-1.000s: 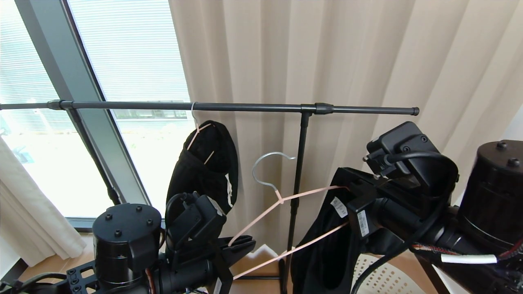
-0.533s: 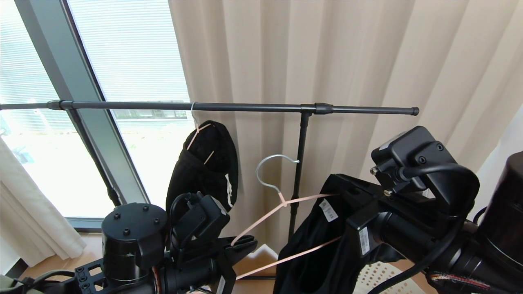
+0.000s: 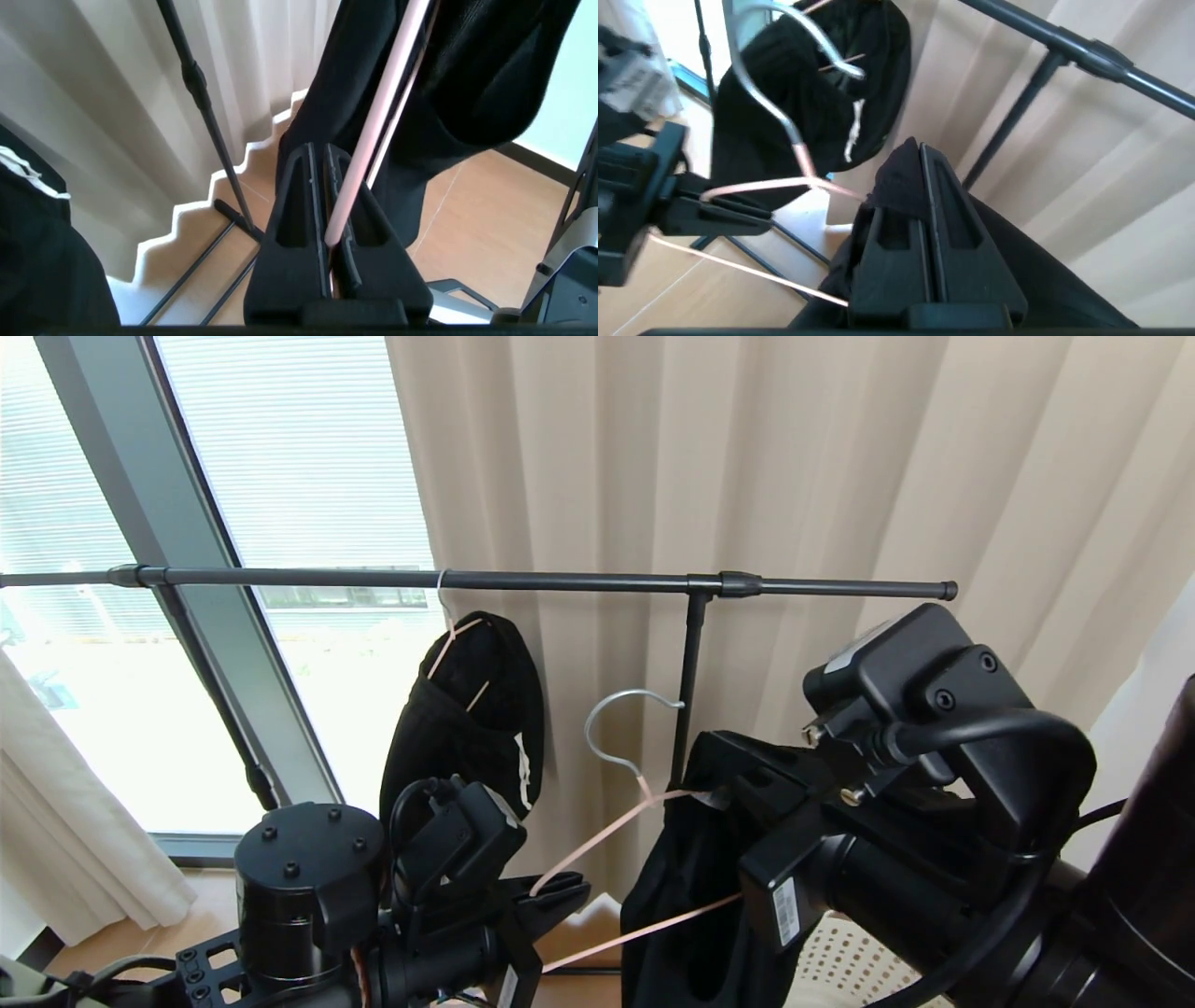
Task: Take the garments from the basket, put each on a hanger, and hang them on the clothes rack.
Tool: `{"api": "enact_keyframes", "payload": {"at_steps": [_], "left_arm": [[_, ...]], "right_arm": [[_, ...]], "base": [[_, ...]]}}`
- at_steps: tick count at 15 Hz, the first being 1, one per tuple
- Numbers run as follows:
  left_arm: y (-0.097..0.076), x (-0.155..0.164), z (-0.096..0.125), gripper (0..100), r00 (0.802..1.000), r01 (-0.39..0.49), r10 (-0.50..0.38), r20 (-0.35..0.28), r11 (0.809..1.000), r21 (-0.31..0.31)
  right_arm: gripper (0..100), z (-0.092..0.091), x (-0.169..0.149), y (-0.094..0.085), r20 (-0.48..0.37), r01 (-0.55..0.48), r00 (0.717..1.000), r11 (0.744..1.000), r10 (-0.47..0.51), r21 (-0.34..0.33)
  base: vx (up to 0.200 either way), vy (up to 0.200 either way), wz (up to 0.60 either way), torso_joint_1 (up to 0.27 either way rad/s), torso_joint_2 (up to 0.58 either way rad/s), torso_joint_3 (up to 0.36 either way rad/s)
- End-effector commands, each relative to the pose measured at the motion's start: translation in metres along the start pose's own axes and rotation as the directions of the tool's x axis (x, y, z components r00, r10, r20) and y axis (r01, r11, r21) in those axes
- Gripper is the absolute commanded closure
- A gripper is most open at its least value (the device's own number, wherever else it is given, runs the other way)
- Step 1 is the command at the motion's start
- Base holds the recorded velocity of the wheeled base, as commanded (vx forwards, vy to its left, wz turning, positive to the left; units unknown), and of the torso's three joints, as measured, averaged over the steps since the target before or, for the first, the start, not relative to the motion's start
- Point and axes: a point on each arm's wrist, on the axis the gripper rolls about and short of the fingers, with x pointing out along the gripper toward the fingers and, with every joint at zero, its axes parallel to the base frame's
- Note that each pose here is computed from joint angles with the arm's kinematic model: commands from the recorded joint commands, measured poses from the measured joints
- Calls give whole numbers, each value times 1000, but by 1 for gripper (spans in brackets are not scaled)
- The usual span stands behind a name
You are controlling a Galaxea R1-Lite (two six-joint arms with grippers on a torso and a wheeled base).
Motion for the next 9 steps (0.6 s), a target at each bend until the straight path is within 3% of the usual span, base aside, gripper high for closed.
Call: {"api": "enact_keyframes", "payload": {"at_steps": [1,5,6,9], "left_arm": [[0,0,0,100,1000,-1,1,1,1000,0],[0,-1,1,100,1000,-2,2,5,1000,2],[0,-1,1,100,1000,-2,2,7,1000,3],[-1,-3,3,100,1000,-3,3,16,1000,9]], "right_arm": [[100,-4,5,7,-15,-12,1000,1000,12,-14],[100,-1,7,6,-10,18,1000,1000,-18,-5],[0,1,8,-3,-6,49,999,999,-49,9],[0,8,12,-28,7,133,991,990,-133,38]], "base": [[0,0,0,0,0,0],[0,0,0,0,0,0],[0,0,0,0,0,0],[0,0,0,0,0,0]]}}
